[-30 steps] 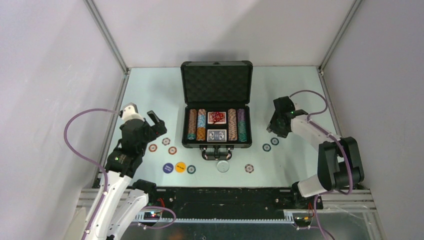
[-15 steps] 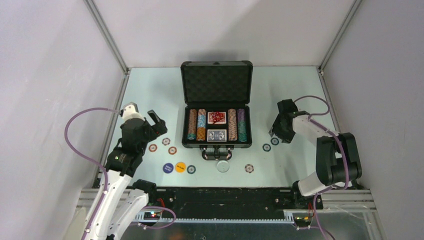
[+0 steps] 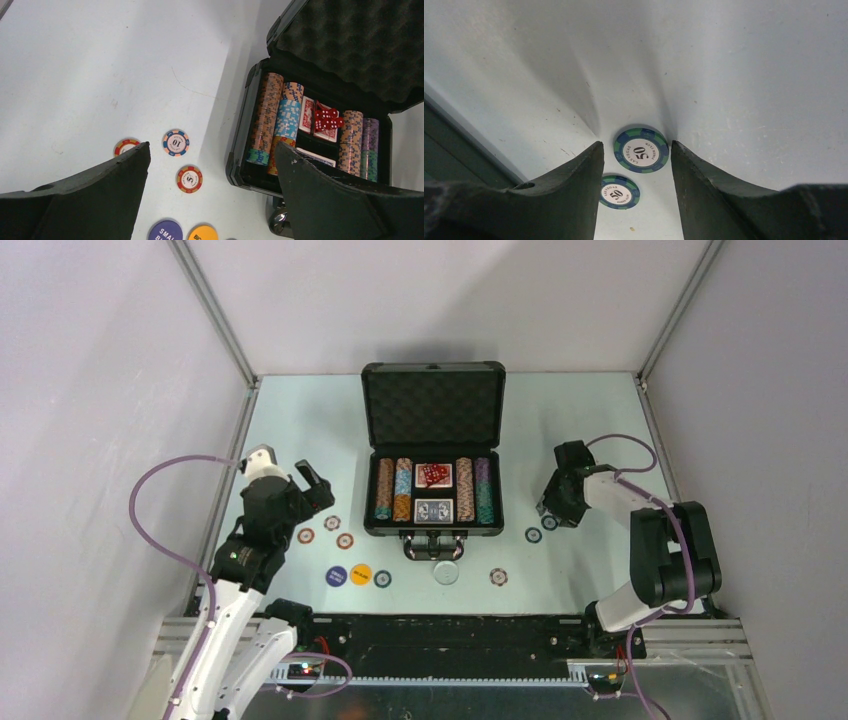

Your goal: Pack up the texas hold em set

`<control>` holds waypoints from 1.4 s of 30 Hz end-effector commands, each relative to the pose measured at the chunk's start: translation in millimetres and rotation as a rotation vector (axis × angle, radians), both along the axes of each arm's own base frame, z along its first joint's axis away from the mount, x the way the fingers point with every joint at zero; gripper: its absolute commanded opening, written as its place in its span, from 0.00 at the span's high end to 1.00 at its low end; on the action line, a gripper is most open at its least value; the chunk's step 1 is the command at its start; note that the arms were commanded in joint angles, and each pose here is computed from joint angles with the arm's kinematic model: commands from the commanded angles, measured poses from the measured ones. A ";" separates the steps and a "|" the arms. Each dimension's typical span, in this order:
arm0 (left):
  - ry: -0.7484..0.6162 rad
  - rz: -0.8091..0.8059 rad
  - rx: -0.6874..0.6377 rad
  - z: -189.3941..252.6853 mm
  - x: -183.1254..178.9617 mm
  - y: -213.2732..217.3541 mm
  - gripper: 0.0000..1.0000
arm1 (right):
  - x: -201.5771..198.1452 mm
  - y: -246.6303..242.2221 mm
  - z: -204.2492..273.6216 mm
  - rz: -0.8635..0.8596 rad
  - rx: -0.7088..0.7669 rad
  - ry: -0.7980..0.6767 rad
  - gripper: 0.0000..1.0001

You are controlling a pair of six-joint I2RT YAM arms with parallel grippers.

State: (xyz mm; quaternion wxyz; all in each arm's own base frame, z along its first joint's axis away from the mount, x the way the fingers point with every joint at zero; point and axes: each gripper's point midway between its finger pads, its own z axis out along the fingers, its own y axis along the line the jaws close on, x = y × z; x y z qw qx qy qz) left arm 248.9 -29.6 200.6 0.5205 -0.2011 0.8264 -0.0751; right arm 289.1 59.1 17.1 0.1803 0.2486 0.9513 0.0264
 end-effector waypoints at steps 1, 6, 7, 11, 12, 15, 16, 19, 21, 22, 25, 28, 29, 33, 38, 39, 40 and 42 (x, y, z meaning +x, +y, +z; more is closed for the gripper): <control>-0.045 -0.010 0.002 18.1 4.1 -0.1 0.02 | -3.0 9.7 -14.1 0.022 0.032 0.034 0.44; -0.044 -0.012 0.001 17.6 4.0 -0.5 0.02 | -7.8 19.6 -18.1 0.061 0.018 0.056 0.43; -0.044 -0.011 0.000 17.9 4.0 -0.4 0.02 | -7.3 19.0 -18.8 0.063 0.004 0.058 0.43; -0.046 -0.012 -0.001 18.0 3.9 -0.4 0.02 | -8.9 21.9 -19.7 0.079 -0.014 0.068 0.45; -0.047 -0.011 -0.001 18.4 3.7 -0.3 0.02 | -9.6 21.5 -20.2 0.083 -0.019 0.074 0.45; -0.049 -0.011 -0.002 19.0 3.5 -0.1 0.02 | -11.1 22.7 -20.4 0.100 -0.030 0.084 0.47; -0.050 -0.012 -0.002 19.2 3.5 -0.4 0.02 | -11.6 22.6 -20.6 0.106 -0.036 0.089 0.47; -0.048 -0.011 -0.002 18.7 3.7 -0.2 0.02 | -13.4 24.0 -21.3 0.121 -0.047 0.101 0.48; -0.049 -0.011 -0.001 18.6 3.5 -0.1 0.02 | -14.4 24.9 -21.7 0.129 -0.053 0.109 0.48; -0.049 -0.011 -0.001 18.9 3.4 -0.1 0.02 | -14.9 25.0 -22.1 0.131 -0.057 0.115 0.48; -0.049 -0.012 -0.002 18.8 3.6 -0.4 0.02 | -17.6 26.4 -22.6 0.147 -0.066 0.129 0.48; -0.048 -0.013 -0.004 18.8 3.8 -0.8 0.02 | -17.5 28.4 -22.6 0.162 -0.081 0.136 0.48; -0.048 -0.014 -0.003 18.6 3.8 -1.0 0.02 | -17.6 29.0 -22.6 0.166 -0.082 0.137 0.48; -0.047 -0.013 -0.003 18.4 3.6 -0.7 0.02 | -17.3 34.6 -22.3 0.184 -0.077 0.136 0.48; -0.049 -0.013 -0.002 18.8 3.5 -0.4 0.02 | -18.8 40.4 -22.8 0.214 -0.100 0.148 0.49; -0.049 -0.012 -0.001 18.9 3.6 -0.2 0.02 | -18.7 40.7 -22.8 0.216 -0.101 0.148 0.49; -0.048 -0.011 0.000 18.7 3.7 0.1 0.02 | -19.1 40.9 -23.0 0.218 -0.102 0.150 0.49; -0.049 -0.011 0.000 19.1 3.9 0.0 0.02 | -19.0 41.5 -23.0 0.222 -0.101 0.149 0.50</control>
